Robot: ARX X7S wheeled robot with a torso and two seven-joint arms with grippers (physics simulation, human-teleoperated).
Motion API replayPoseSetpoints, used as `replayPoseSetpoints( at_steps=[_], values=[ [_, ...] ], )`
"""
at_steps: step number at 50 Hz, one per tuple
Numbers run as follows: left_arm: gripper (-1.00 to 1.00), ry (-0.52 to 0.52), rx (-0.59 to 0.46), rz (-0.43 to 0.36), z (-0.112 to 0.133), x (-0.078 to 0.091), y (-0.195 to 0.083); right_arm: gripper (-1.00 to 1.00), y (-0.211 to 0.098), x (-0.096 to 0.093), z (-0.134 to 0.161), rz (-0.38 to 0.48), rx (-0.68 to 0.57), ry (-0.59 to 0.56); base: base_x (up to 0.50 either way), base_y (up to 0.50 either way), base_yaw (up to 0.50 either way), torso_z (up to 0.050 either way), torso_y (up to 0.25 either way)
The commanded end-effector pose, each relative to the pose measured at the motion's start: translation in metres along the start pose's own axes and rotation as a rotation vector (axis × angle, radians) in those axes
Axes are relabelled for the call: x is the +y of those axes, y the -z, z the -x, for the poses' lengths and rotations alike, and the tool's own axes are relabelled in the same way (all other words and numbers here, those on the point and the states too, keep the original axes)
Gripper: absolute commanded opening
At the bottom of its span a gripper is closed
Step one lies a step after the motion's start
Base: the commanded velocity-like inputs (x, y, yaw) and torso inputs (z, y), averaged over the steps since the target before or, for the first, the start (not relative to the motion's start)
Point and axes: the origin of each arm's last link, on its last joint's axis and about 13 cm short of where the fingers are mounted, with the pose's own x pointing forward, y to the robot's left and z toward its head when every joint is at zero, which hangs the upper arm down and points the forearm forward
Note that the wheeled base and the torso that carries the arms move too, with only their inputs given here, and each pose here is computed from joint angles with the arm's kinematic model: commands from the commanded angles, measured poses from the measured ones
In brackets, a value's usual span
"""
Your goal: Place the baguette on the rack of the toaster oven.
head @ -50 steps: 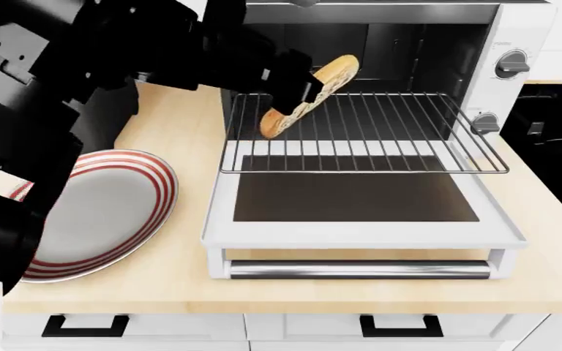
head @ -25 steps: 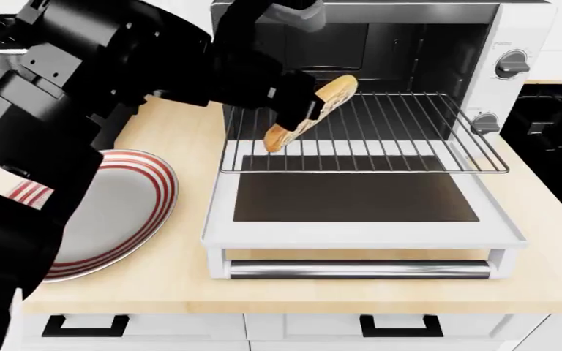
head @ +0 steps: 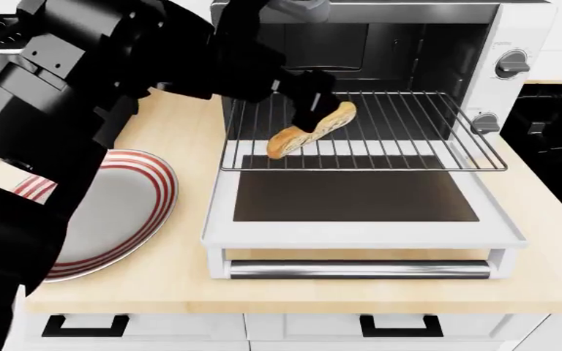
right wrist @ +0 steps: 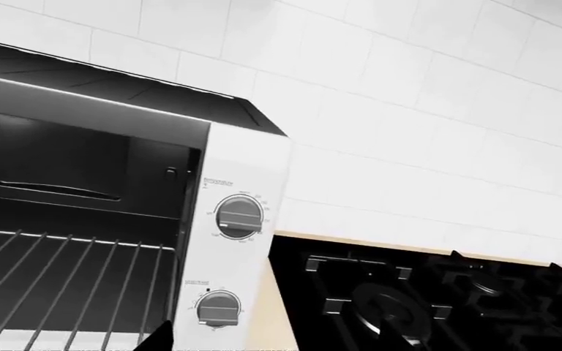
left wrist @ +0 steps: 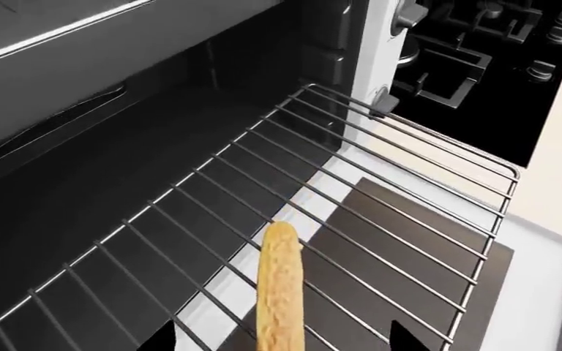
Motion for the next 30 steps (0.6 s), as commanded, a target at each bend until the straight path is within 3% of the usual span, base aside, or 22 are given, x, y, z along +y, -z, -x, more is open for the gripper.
replayPoseSetpoints(
  at_steps=[1, 15, 30],
  values=[
    [1.0, -0.001, -0.005, -0.005, 0.002, -0.002, -0.002, 1.0, 0.001, -0.002, 0.002, 0.0, 0.0, -0.003, 0.0, 0.0, 0.0, 0.0, 0.0],
    [1.0, -0.039, -0.003, -0.026, 0.02, -0.011, 0.008, 1.0, -0.001, 0.007, -0.008, 0.001, -0.005, -0.016, 0.0, 0.0, 0.0, 0.0, 0.0],
    [1.0, -0.131, -0.088, -0.018, 0.058, -0.031, 0.03, 1.0, 0.001, 0.007, -0.01, -0.011, -0.015, -0.032, 0.0, 0.0, 0.0, 0.0, 0.0]
  ],
)
